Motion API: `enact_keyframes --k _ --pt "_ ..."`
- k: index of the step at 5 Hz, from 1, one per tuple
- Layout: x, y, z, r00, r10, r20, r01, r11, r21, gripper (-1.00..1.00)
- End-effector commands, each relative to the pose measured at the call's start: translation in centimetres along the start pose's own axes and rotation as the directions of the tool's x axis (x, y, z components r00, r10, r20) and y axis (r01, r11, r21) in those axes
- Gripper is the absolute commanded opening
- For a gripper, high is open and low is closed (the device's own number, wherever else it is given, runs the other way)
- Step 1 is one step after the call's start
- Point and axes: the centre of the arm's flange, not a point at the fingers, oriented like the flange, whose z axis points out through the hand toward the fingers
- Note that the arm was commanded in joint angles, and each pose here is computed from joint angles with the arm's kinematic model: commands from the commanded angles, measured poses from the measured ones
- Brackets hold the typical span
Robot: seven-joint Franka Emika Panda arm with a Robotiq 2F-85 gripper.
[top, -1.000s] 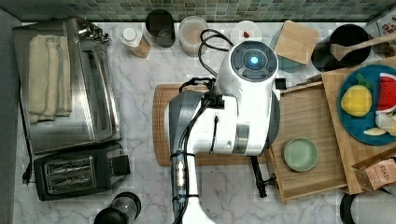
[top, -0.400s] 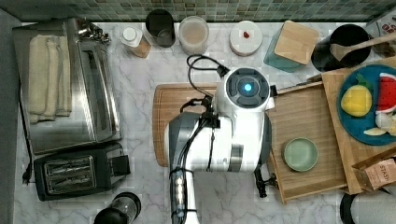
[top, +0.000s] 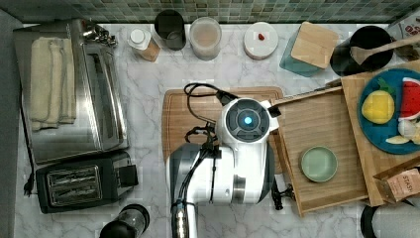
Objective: Close the drawer.
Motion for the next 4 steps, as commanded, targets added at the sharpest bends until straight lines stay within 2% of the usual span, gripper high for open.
enact_keyframes --k 1,2,4 --pt "-5.5 -1.5 3.9 0.911 -0.404 -0.081 0.397 0.914 -0.088 -1.00" --pt "-5.0 -0.2 5.2 0.857 -0.513 -0.060 0.508 0.858 -0.076 -1.00" --pt "-4.5 1.5 8.1 0.863 -0.505 -0.001 0.498 0.852 -0.163 -1.00"
